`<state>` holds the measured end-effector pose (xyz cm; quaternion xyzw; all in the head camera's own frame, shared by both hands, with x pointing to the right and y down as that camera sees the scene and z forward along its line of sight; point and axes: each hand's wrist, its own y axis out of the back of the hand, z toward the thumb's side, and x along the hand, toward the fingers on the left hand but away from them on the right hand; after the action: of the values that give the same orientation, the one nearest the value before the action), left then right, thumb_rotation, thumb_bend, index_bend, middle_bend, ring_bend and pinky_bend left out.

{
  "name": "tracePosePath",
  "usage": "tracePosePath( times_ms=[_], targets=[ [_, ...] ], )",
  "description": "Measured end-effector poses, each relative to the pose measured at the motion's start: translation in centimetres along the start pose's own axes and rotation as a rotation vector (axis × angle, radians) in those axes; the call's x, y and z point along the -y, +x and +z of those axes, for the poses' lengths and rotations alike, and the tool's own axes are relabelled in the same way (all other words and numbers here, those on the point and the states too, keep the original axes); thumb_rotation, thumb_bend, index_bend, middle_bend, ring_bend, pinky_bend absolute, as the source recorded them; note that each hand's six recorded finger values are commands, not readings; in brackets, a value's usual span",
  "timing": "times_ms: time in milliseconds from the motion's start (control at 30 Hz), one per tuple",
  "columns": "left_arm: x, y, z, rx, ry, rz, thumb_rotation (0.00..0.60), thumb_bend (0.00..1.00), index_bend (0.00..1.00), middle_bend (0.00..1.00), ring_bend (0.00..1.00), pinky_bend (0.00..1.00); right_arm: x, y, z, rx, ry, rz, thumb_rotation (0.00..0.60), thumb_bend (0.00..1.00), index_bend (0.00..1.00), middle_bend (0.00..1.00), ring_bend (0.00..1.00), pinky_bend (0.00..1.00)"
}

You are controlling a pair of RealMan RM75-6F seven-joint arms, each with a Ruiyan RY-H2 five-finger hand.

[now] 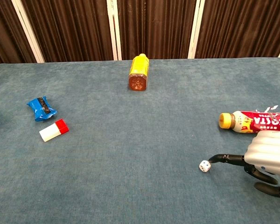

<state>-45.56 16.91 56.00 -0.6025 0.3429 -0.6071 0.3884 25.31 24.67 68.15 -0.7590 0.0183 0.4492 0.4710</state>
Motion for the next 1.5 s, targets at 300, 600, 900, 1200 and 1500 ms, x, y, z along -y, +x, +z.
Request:
tracePosePath(
  times_ms=[300, 600, 900, 1200, 1500],
  targets=[
    [0.3, 0.1, 0.0, -0.004, 0.006, -0.009, 0.6, 0.0, 0.0, 0.0, 0.0, 0.0, -0.5, -0.4, 0.8, -0.019, 0.017, -0.036, 0.6, 0.53, 0.0, 0.72, 0.64, 0.93],
    [0.2, 0.2, -0.1, -0.006, 0.005, -0.011, 0.6, 0.0, 0.0, 0.0, 0.0, 0.0, 0.1, -0.7, 1.1, -0.025, 0.027, -0.021, 0.6, 0.53, 0.0, 0.72, 0.64, 0.93],
    [0.3, 0.2, -0.2, -0.006, 0.004, -0.013, 0.6, 0.0, 0.0, 0.0, 0.0, 0.0, 0.8, -0.6, 0.1, 0.011, 0.027, 0.0, 0.6, 0.53, 0.0, 0.72, 0.64, 0.93],
    [0.3, 0.2, -0.1, -0.007, 0.004, -0.014, 0.6, 0.0, 0.0, 0.0, 0.0, 0.0, 1.5, 0.3, -1.6, 0.061, 0.007, 0.017, 0.6, 0.53, 0.0, 0.72, 0.64, 0.93],
    [0.2, 0.1, 0.0, -0.003, 0.0, -0.015, 0.6, 0.0, 0.0, 0.0, 0.0, 0.0, 2.8, 2.8, -2.4, 0.078, -0.018, 0.037, 0.6, 0.53, 0.0, 0.72, 0.64, 0.93]
  ],
)
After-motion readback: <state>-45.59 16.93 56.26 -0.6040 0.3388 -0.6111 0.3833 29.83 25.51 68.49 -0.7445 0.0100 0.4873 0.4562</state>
